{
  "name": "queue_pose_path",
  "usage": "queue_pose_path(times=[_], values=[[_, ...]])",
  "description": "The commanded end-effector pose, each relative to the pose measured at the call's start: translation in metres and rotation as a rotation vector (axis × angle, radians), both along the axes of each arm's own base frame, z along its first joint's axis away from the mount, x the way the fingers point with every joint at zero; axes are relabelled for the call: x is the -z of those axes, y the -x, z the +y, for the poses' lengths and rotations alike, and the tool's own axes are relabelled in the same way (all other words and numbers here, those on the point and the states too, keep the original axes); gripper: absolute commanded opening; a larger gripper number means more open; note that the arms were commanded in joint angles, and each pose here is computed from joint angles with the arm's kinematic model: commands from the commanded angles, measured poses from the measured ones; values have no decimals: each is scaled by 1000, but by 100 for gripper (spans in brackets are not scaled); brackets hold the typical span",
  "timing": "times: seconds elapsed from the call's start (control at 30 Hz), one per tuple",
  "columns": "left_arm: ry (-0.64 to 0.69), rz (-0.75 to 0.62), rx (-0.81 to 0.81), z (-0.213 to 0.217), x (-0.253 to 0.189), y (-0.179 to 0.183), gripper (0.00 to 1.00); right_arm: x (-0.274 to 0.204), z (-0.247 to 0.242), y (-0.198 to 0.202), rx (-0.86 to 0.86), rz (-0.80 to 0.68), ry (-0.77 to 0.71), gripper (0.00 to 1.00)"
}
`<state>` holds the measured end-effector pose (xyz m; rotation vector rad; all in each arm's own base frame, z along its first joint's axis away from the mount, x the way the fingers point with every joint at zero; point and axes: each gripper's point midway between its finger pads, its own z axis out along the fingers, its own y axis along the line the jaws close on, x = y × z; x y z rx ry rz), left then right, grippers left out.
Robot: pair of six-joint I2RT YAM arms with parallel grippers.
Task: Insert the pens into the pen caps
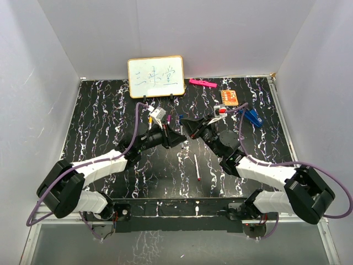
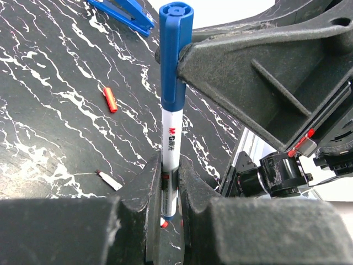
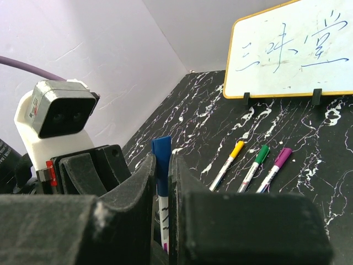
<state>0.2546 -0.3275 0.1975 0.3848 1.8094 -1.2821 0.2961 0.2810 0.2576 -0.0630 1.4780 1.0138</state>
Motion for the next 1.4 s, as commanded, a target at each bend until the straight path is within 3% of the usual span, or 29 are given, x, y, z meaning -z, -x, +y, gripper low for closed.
queue_pose_path(times=[0.0, 0.3, 0.47, 0.63, 0.7, 0.87, 1.03, 1.37], values=[[273, -307, -234, 30, -136, -52, 0, 80, 40, 55, -258, 186, 190, 0], [166, -207, -202, 29, -91, -47, 0, 48, 30, 25, -92, 136, 170, 0], [-24, -16, -218, 35, -17, -43, 0, -10, 3, 2, 99, 28, 137, 20], [-209, 126, -255, 40, 39, -52, 0, -49, -33, 5, 226, -35, 61, 45], [-279, 166, -257, 37, 58, -61, 0, -55, -44, 8, 257, -42, 52, 51], [-423, 242, -206, 20, 96, -84, 0, -59, -67, 12, 328, -19, 81, 54], [-574, 323, -252, 22, 127, -106, 0, -53, -76, 13, 361, 8, 126, 55], [-725, 353, -320, 25, 152, -138, 0, -32, -73, 8, 365, 48, 179, 55]])
